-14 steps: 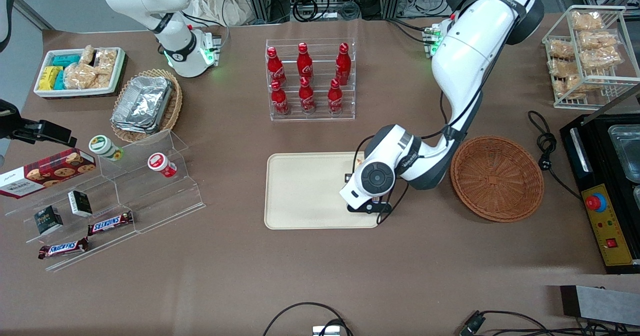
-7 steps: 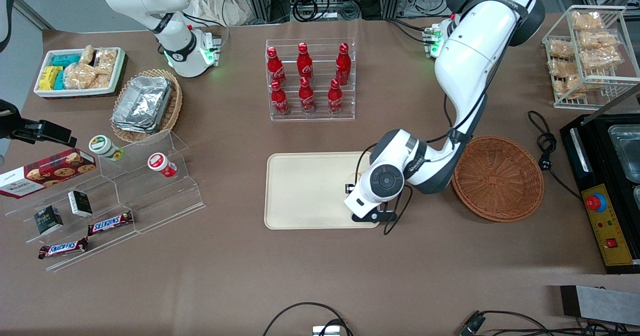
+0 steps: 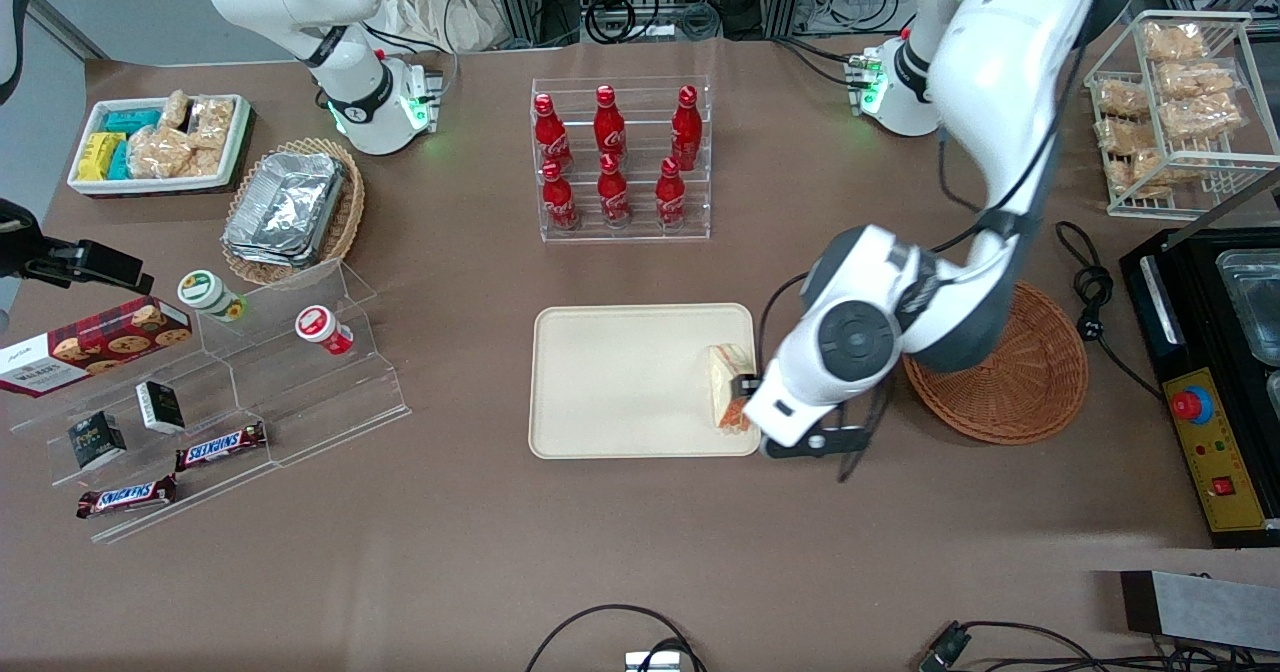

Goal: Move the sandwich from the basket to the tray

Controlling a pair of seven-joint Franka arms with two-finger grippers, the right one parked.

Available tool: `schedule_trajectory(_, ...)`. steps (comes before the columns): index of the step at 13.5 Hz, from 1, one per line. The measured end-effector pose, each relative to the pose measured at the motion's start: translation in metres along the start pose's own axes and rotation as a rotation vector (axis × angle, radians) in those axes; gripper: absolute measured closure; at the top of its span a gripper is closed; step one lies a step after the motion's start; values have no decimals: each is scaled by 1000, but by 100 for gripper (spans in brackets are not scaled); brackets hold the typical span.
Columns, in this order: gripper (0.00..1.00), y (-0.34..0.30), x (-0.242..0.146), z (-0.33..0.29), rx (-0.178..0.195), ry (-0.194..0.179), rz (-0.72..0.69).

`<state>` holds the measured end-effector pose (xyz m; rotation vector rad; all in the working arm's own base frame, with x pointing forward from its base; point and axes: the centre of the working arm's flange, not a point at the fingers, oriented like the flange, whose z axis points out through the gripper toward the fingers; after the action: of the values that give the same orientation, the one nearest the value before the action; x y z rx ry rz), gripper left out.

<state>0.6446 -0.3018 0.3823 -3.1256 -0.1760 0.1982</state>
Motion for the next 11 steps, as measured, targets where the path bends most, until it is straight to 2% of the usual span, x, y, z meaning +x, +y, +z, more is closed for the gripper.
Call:
schedule_trajectory(3, 0, -70, 0, -48, 21, 11, 11)
schedule_trajectory(4, 0, -89, -7, -52, 35, 10, 38)
schedule_trajectory(6, 0, -126, -22, -55, 56, 31, 68)
schedule_trajectory(11, 0, -220, -38, -81, 64, 32, 206)
